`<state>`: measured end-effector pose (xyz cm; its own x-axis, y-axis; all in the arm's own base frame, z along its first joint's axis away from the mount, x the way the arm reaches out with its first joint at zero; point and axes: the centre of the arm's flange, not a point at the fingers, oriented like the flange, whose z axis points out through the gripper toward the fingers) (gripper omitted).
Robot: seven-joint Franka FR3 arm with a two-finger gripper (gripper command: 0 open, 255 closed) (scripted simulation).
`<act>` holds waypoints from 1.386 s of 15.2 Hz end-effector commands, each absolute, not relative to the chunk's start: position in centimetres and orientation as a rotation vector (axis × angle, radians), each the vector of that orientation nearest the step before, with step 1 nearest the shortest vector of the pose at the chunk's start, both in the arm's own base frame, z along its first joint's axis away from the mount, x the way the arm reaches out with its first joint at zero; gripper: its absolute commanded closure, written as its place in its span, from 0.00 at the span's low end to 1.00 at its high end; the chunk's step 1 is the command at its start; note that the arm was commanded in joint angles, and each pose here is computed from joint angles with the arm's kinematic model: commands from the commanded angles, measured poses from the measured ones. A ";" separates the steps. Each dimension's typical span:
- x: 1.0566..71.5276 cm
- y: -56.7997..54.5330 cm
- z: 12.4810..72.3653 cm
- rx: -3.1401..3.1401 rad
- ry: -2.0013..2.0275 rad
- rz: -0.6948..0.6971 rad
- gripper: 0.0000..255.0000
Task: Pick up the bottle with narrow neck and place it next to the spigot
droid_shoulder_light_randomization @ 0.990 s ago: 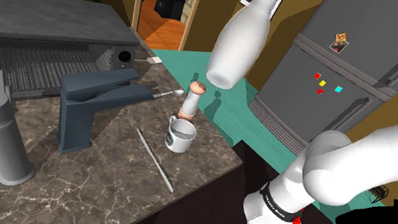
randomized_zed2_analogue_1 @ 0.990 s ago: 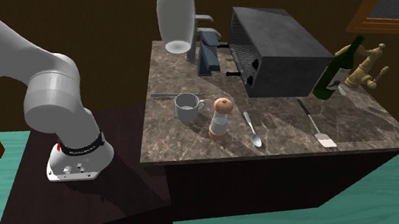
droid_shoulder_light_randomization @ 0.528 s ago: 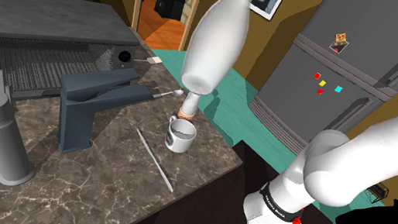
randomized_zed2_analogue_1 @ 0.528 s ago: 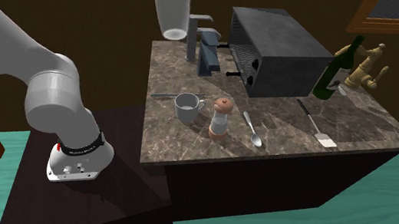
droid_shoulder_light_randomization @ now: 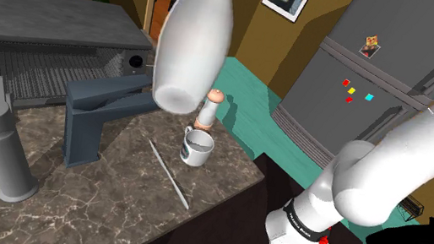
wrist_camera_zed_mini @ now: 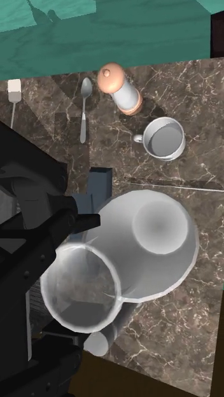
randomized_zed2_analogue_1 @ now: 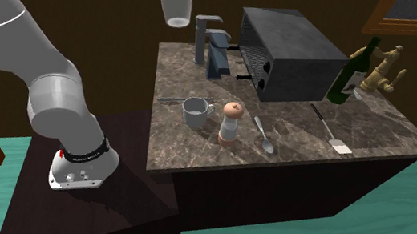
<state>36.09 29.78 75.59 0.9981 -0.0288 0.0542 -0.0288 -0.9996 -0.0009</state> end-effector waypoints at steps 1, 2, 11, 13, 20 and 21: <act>36.2 32.4 75.6 -3.139 0.049 -0.085 1.00; 36.3 33.7 75.6 -3.139 0.049 -0.085 1.00; 36.8 41.5 74.0 -3.139 0.049 -0.085 1.00; 36.8 41.5 73.0 -3.139 0.049 -0.085 1.00; 36.8 41.5 69.3 -3.139 0.049 -0.085 1.00; 36.8 41.5 68.8 -3.139 0.049 -0.085 1.00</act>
